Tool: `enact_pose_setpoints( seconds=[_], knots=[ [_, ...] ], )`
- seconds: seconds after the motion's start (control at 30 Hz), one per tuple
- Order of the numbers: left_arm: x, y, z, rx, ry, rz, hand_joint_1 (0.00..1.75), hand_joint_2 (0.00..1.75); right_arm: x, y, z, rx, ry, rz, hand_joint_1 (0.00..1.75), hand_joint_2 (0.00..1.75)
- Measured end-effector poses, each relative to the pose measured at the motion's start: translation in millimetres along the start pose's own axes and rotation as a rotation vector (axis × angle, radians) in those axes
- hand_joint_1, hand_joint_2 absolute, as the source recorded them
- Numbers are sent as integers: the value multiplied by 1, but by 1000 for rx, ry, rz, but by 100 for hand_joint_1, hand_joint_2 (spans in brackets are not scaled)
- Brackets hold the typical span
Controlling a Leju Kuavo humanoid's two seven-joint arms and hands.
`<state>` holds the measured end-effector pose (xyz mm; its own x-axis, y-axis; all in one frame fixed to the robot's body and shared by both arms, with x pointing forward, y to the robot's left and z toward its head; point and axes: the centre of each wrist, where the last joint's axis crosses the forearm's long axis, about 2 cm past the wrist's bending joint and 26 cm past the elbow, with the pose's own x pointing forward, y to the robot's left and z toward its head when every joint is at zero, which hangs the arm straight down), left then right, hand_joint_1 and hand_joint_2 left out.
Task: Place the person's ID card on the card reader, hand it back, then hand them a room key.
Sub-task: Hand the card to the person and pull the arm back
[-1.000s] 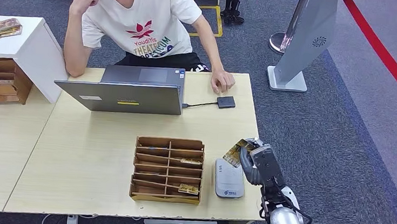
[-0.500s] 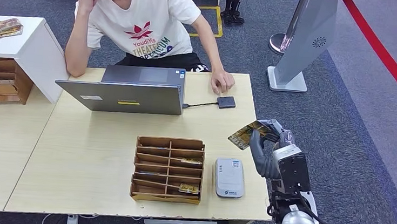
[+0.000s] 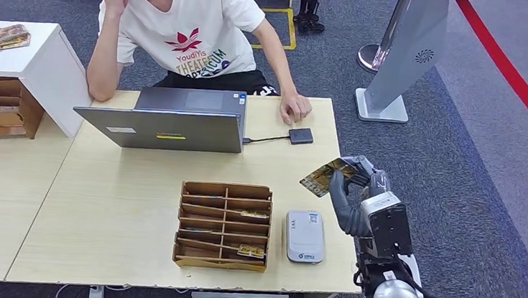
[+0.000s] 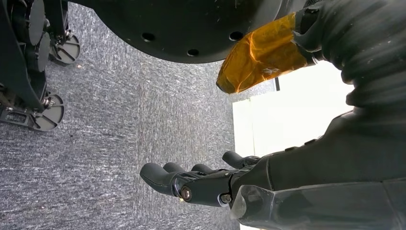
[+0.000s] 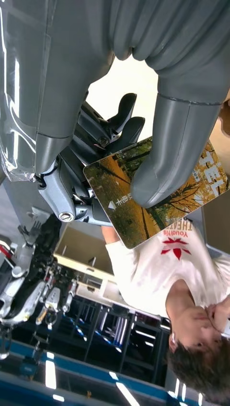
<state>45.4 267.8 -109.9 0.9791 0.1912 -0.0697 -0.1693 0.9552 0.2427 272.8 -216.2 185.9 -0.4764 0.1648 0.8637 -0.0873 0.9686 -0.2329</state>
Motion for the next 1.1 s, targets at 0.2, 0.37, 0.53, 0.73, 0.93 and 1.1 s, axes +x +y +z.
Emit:
enact_pose_setpoints(
  seconds=[0.2, 0.37, 0.53, 0.73, 0.93, 1.1],
  knots=[
    [2, 0, 0, -16, 1, -26, 0, 175, 13, 10, -39, 117, -34, 37, 175, 175],
    [7, 0, 1, -16, -11, -98, 0, 175, 16, 20, -93, 208, 16, 99, 175, 175],
    [10, 1, 2, -10, -25, -155, 0, 175, 17, 32, -142, 254, 52, 184, 175, 175],
    [11, 1, 2, -7, -30, -179, 0, 175, 18, 43, -167, 275, 94, 234, 175, 175],
    [11, 1, 1, -7, -31, -199, 0, 175, 16, 47, -176, 276, 123, 293, 175, 175],
    [12, 2, 1, -5, -30, -207, 0, 175, 16, 50, -182, 271, 133, 358, 169, 175]
  ],
)
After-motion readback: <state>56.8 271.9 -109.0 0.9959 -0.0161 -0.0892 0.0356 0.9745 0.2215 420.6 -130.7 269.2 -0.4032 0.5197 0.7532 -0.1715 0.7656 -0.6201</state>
